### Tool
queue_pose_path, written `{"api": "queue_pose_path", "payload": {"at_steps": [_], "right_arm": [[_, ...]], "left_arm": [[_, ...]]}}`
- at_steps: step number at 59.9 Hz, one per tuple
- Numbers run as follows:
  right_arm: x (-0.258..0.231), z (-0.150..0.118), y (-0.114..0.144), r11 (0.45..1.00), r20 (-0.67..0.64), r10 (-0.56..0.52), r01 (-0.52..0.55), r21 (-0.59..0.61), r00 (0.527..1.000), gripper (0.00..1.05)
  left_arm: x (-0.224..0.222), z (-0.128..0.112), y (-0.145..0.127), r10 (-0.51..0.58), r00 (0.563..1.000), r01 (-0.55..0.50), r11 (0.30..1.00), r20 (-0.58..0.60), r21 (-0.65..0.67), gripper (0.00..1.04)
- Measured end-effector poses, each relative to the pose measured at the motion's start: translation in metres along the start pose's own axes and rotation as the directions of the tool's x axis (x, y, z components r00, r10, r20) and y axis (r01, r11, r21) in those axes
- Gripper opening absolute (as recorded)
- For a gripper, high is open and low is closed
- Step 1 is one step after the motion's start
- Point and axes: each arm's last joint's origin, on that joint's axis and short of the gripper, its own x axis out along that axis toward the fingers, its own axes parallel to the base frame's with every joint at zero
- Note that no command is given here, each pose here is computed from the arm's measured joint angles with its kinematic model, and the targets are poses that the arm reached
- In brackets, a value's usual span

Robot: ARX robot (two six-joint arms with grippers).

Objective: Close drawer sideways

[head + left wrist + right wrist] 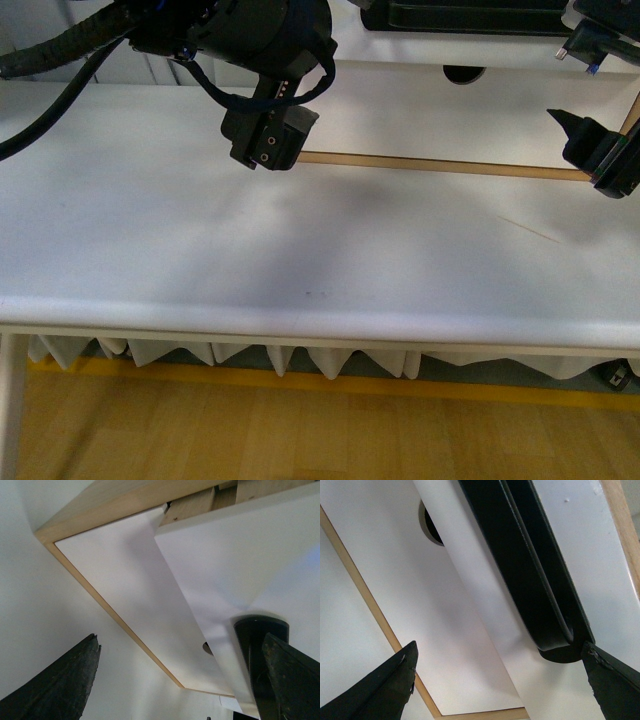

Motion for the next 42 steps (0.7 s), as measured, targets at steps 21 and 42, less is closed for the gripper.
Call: {"api": "queue_pose_path", "payload": {"at_steps": [21, 42], "right_arm": [[0.016, -0.008, -0.008, 1.0, -0.015, -0.015, 0.015, 0.0, 1.0, 0.96], [0.024, -0.011, -0.01, 1.0, -0.018, -0.02, 0.02, 0.0, 1.0, 0.96]], "left_arm": [[0.018, 0.004, -0.009, -0.008, 1.0, 0.008, 1.0, -0.004, -0.003, 0.99], [0.036, 0.001, -0.007, 0.01, 1.0, -0.01, 1.0, -0.022, 0.0, 0.99]]}}
